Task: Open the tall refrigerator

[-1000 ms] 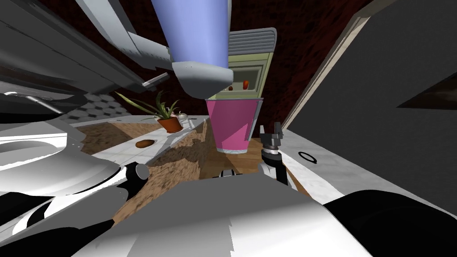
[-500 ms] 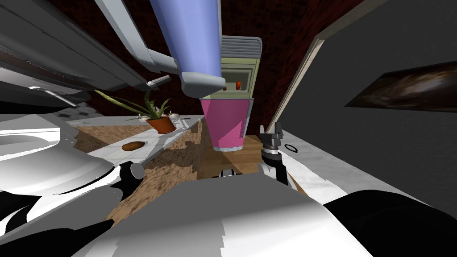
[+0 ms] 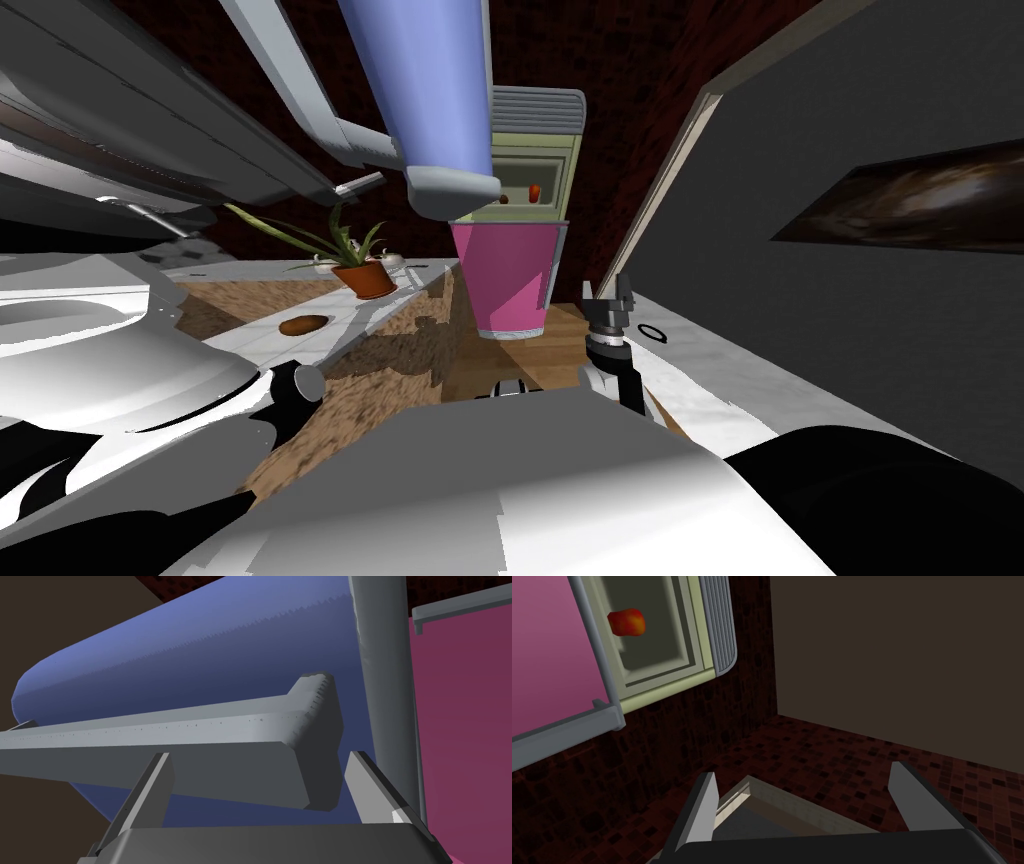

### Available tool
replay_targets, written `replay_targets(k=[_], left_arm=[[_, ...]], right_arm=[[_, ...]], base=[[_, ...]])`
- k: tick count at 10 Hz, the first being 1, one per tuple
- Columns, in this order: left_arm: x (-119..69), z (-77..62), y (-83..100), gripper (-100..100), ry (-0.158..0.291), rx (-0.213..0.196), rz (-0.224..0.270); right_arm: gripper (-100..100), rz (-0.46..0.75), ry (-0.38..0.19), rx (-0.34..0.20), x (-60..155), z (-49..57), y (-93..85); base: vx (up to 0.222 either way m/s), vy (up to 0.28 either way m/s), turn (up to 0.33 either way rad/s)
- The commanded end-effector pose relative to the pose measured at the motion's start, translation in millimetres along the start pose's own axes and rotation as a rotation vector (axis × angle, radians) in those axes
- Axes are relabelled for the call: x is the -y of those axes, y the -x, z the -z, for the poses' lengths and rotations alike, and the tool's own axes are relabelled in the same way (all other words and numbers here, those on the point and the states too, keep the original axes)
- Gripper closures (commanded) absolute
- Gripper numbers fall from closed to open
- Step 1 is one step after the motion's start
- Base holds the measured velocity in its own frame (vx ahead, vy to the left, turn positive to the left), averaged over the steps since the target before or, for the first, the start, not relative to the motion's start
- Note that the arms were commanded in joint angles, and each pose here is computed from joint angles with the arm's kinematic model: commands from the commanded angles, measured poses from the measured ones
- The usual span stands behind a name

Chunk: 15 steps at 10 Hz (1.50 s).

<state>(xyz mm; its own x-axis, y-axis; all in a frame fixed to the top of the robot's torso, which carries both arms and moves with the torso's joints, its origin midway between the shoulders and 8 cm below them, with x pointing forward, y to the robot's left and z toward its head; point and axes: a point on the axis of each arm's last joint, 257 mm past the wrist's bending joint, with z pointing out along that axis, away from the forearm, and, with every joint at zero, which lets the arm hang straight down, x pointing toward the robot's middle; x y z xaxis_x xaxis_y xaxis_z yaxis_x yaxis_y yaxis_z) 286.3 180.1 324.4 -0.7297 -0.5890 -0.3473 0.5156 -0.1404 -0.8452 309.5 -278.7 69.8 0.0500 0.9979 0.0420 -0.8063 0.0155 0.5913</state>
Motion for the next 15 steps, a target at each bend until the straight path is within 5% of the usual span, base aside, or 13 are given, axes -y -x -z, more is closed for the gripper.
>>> replay_targets(k=[1, 2, 3, 5, 7, 8, 9, 15], left_arm=[[19.9, 7.3, 11.8, -100, -0.056, 0.032, -0.015], [19.9, 7.3, 11.8, -100, -0.056, 0.032, -0.015], [-1.4, 5.3, 24.2, -100, 0.009, 0.045, -0.026], [0.4, 8.6, 40.7, -100, 0.022, 0.079, -0.063], [-0.5, 11.3, 50.8, -100, 0.02, 0.095, -0.044], [1.8, 14.5, 64.1, -100, 0.035, 0.124, -0.086], [0.8, 17.2, 72.9, -100, 0.033, 0.138, -0.069], [0.6, 17.7, 74.4, -100, 0.033, 0.141, -0.066]], right_arm=[[0, 0.0, 0.0, 0.0, 0.0, 0.0, 0.0], [0, 0.0, 0.0, 0.0, 0.0, 0.0, 0.0], [0, 0.0, 0.0, 0.0, 0.0, 0.0, 0.0], [0, 0.0, 0.0, 0.0, 0.0, -0.1, 0.0], [0, 0.0, 0.0, 0.0, 0.0, 0.0, 0.0], [0, 0.0, 0.0, 0.0, 0.0, 0.0, 0.0], [0, 0.0, 0.0, 0.0, 0.0, -0.1, -0.1], [0, 0.0, 0.0, 0.0, 0.0, 0.0, 0.0]], base=[[0.0, 0.0, 0.0], [0.0, 0.0, 0.0], [-0.092, 0.02, -0.292], [-0.145, 0.023, -0.308], [-0.097, 0.014, -0.064], [-0.091, 0.0, -0.246], [-0.112, 0.008, -0.25], [-0.011, 0.001, 0.003]])
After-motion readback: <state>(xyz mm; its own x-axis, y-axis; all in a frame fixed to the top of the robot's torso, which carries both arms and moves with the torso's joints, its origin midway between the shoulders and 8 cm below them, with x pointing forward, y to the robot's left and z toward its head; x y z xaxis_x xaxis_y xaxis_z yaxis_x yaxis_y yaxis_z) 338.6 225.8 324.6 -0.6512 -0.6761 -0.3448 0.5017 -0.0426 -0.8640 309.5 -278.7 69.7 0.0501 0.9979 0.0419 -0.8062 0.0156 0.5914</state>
